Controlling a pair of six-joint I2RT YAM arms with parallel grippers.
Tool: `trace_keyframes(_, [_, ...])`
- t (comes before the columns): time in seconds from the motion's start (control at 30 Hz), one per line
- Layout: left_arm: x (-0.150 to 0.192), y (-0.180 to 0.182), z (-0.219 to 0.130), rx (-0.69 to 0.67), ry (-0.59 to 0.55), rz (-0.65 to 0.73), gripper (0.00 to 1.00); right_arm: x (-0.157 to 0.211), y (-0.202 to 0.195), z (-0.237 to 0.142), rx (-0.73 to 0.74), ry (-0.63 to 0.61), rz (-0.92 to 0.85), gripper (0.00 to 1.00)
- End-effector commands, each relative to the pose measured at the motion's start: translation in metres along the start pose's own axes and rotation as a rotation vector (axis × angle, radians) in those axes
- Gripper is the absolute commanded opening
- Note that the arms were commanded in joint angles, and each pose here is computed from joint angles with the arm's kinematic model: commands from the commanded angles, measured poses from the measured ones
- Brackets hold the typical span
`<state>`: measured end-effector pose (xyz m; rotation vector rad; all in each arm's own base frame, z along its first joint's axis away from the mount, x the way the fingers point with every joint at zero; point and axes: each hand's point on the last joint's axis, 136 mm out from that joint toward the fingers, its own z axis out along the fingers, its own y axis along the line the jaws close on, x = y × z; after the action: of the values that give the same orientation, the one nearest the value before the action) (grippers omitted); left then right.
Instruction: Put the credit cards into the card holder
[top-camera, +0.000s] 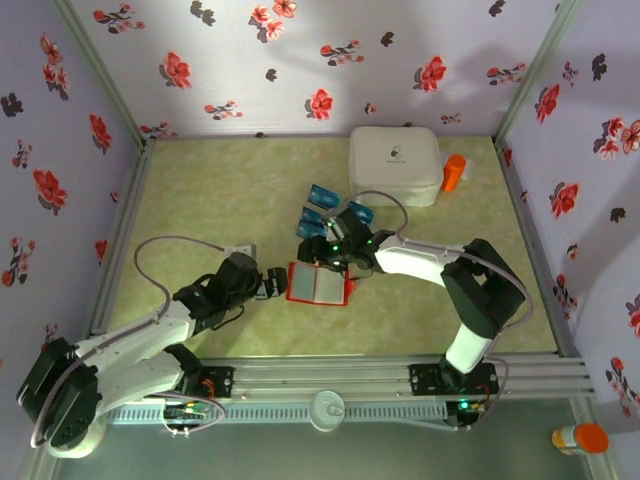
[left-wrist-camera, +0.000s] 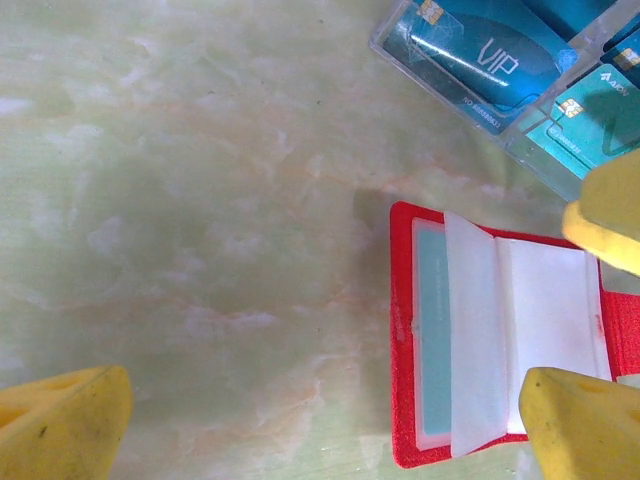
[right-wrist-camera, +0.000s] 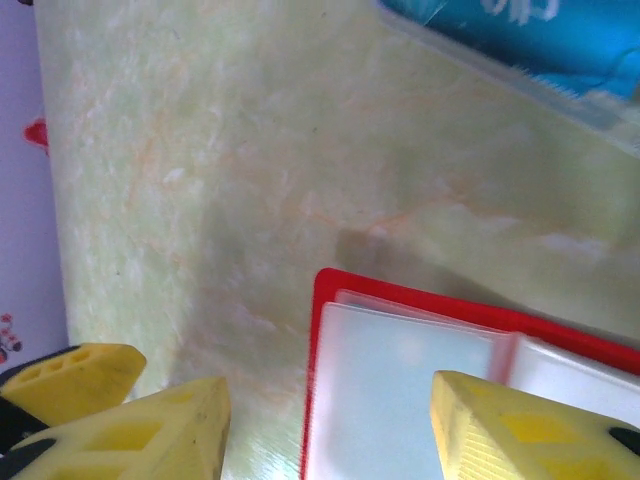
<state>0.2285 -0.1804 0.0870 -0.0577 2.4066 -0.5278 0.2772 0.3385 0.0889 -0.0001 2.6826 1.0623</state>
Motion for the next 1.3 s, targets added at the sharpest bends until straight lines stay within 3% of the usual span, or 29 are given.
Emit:
trace_keyframes(0.0, [-0.012,-0.015,0.000,0.029,-0.018,0.026,1.00,-0.020,-0.002,-0.035,0.072,-0.060,-0.102,0.54])
trace_keyframes(0.23, [-0.016,-0.019,0.007,0.023,-0.019,0.044,1.00,-0.041,-0.032,-0.075,0.396,-0.037,-0.355,0.51])
trace_keyframes(0.43, [-0.016,-0.019,0.014,0.001,-0.007,0.048,1.00,-0.049,-0.051,-0.077,0.562,0.066,-0.479,0.44])
trace_keyframes(0.67, [-0.014,-0.018,0.016,-0.016,0.007,0.056,1.00,-0.061,-0.063,-0.067,0.664,0.139,-0.556,0.29])
trace_keyframes(1.27, [-0.009,-0.012,0.020,-0.032,0.016,0.046,1.00,-0.063,-0.078,-0.037,0.716,0.212,-0.585,0.29])
